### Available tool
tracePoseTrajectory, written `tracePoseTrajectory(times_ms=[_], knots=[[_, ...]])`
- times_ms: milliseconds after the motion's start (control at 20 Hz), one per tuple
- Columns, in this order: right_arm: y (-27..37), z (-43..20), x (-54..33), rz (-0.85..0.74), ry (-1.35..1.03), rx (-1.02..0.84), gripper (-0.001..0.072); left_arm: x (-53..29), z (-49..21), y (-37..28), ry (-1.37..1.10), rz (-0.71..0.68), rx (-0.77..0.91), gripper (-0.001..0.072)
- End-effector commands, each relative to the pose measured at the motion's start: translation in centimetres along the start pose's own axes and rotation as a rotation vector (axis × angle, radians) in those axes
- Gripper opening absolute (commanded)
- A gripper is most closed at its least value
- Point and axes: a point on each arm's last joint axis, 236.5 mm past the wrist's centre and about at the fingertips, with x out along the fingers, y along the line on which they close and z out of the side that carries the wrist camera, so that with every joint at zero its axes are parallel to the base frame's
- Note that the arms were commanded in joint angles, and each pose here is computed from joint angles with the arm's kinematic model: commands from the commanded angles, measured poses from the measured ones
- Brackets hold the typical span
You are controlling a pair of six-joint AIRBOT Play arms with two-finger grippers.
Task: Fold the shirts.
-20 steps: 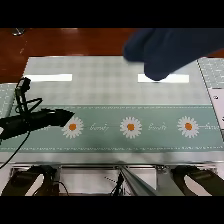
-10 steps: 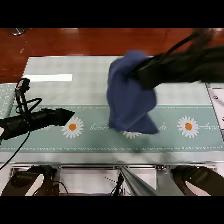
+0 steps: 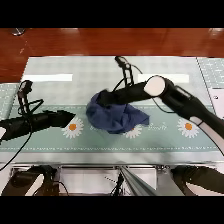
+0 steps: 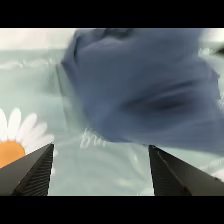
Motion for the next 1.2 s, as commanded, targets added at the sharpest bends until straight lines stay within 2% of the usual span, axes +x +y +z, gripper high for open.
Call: tracePoseTrajectory(times_ms=[0,150,250,350,450,600,950,1000,1050,1100,1150], knots=[[-3.0,4.3,-5.4,0.009,-0.045,0.032,0.0628,0.0,-2.0,-0.2,0.081,-0.012,-0.004,0.0702],[-11.7,6.8,-16.2,-0.211,-0.171,0.078,0.0627,0.5,-3.1,0.3,0.113,-0.006,-0.043,0.0702],[-18.6,4.3,-22.2,-0.415,-0.191,0.172,0.0626,1.7,-5.1,1.6,0.171,0.018,-0.135,0.0702],[-23.5,0.3,-25.1,-0.498,-0.215,0.328,0.0621,3.4,-8.1,2.5,0.268,0.02,-0.261,0.0702],[-25.9,-3.4,-24.6,-0.479,-0.228,0.467,0.0621,5.2,-10.1,0.9,0.32,-0.096,-0.345,0.0702],[-26.6,-6.4,-21.3,-0.409,-0.189,0.526,0.062,7.7,-10.1,-2.2,0.264,-0.265,-0.376,0.0702],[-25.4,-6.4,-16.0,-0.348,-0.115,0.493,0.062,13.1,-9.7,-5.9,0.216,-0.266,-0.278,0.0701],[-25.3,-6.8,-15.0,-0.341,-0.085,0.491,0.062,13.4,-9.6,-6.2,0.227,-0.27,-0.271,0.0676],[-25.3,-7.2,-14.1,-0.335,-0.056,0.486,0.062,13.7,-9.4,-6.3,0.233,-0.272,-0.272,0.0297],[-25.4,-7.5,-13.2,-0.331,-0.032,0.489,0.062,13.8,-9.0,-6.3,0.223,-0.272,-0.259,0.003],[-25.5,-8.0,-12.4,-0.326,-0.002,0.494,0.062,13.7,-8.5,-6.3,0.214,-0.276,-0.251,0.0023]])
